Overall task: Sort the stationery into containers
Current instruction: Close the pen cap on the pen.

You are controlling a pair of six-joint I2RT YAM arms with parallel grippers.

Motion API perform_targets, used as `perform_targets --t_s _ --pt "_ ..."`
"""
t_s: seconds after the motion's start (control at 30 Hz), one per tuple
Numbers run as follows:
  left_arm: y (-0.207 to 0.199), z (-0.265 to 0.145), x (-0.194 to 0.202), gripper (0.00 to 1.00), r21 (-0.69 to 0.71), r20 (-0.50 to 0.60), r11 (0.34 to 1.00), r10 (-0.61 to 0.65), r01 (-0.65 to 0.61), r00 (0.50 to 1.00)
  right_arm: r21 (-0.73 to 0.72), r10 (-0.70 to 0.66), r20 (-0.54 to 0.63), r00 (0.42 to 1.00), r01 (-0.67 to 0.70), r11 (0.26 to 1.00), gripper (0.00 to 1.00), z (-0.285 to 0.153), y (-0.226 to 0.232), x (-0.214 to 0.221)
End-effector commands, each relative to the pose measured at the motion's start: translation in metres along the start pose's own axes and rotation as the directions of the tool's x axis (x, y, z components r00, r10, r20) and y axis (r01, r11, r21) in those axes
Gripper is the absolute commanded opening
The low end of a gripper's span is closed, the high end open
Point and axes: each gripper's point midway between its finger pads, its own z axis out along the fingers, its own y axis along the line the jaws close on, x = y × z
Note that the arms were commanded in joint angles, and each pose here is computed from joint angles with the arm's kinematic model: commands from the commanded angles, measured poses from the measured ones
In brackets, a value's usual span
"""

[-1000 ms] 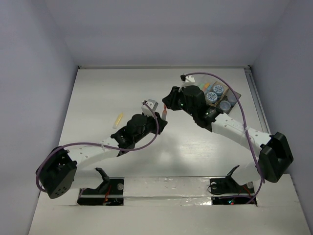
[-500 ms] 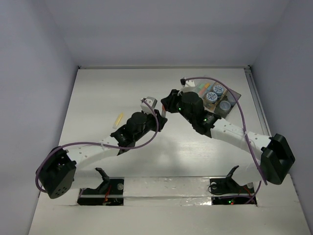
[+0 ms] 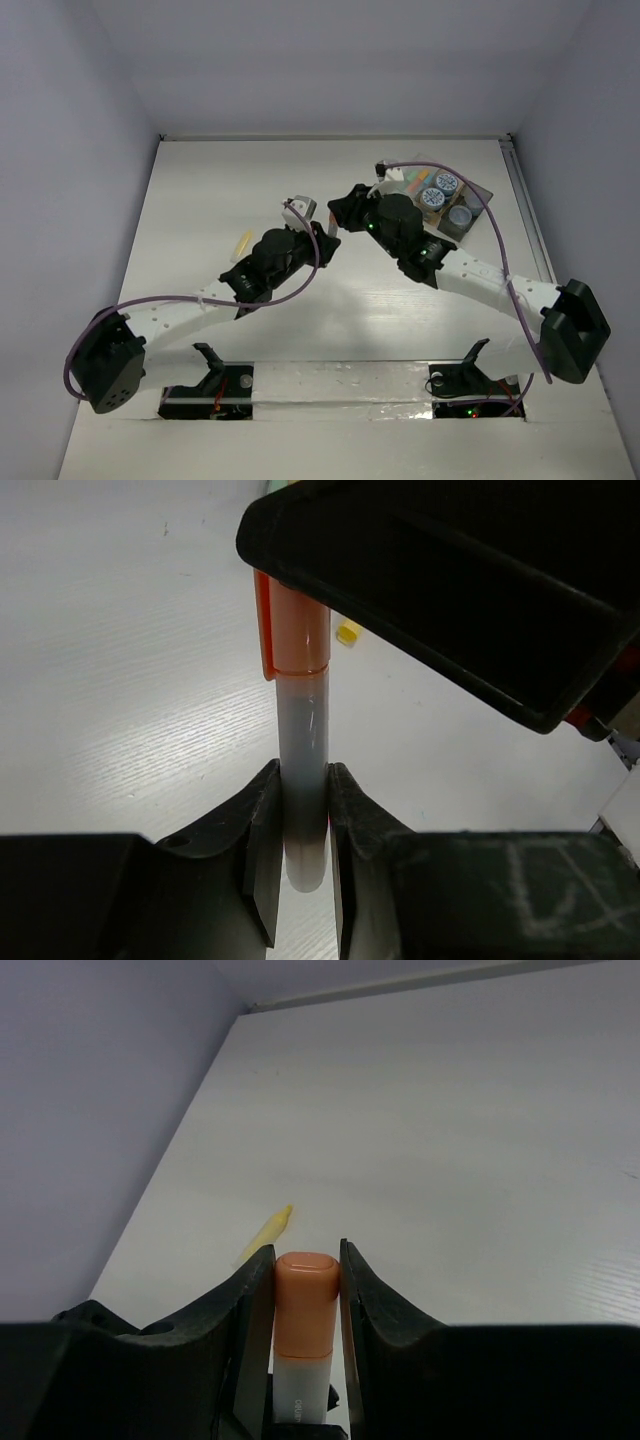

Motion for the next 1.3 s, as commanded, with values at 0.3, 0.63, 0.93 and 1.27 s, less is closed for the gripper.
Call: perform_targets --t_s 0.3,0.63,0.93,1.27 --pt "-0.042 -0.016 -0.096 0.0 0.13 0.247 0.991 -0.045 0.012 0.968 -0.151 -0.041 -0.116 0.992 0.023 0.988 0.01 -0.028 0.025 0.027" --pt "-0.046 -0.022 -0.135 0.0 0.085 0.315 0.996 -0.004 -0.024 0.949 -0.227 -0.061 -0.319 0.946 -0.014 0.974 0.0 -0.039 0.03 0.075" --pt "-0.066 -0.035 -0.209 0.0 0.113 0.459 0.991 0.006 -0.065 0.888 -0.214 -0.02 -0.428 0.903 -0.08 0.974 0.0 -0.061 0.012 0.127" --pt "-0.086 -0.042 -0.239 0.0 0.174 0.479 0.98 0.006 -0.102 0.878 -0.159 0.043 -0.44 0.897 -0.125 0.979 0.0 -0.06 0.009 0.147"
